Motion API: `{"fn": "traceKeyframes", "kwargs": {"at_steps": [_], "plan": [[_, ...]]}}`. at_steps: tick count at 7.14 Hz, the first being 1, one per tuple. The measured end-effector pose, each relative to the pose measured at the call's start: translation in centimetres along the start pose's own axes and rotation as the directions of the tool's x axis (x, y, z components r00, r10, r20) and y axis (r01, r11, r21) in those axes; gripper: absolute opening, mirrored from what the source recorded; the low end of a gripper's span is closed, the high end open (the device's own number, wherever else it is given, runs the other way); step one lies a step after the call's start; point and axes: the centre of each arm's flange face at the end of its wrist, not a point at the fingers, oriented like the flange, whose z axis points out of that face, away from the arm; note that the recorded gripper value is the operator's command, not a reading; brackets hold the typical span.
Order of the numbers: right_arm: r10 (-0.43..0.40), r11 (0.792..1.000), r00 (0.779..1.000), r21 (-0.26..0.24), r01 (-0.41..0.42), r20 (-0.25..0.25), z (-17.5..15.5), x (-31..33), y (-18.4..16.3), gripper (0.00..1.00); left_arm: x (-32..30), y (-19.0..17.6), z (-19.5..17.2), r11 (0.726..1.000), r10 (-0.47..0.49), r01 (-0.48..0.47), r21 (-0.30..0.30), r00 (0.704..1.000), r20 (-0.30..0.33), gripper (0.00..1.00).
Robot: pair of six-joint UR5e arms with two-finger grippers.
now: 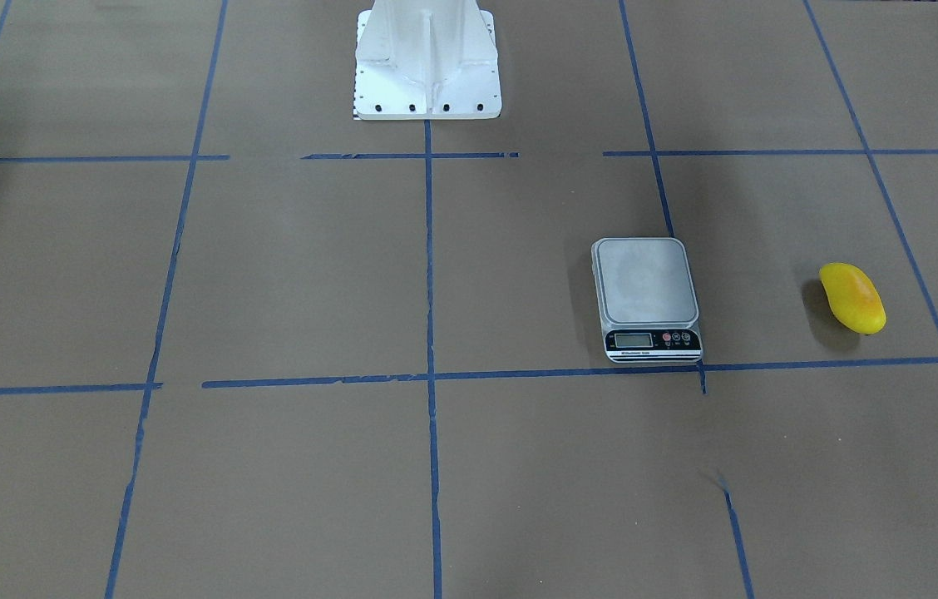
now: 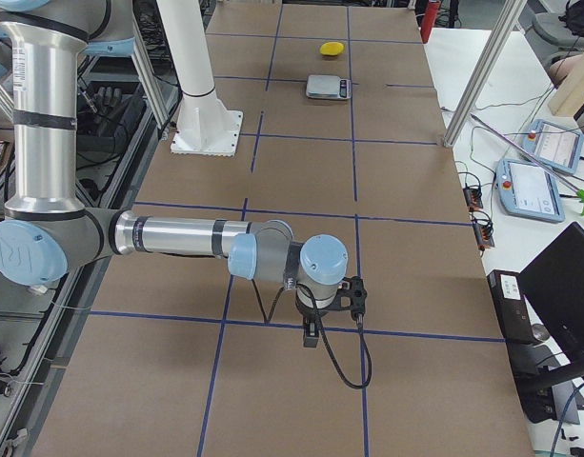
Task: Weigh mango
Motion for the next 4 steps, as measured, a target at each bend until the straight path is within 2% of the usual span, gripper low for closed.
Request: {"fn": "traceKeyframes", "kwargs": {"at_steps": [4], "plan": [[0.0, 1.0, 1.0, 0.0, 0.0, 0.0, 0.0, 0.0, 0.0, 1.0, 0.97, -0.36, 0.15, 1.0, -0.025, 0.025, -0.001, 1.0, -0.006, 1.0]]}}
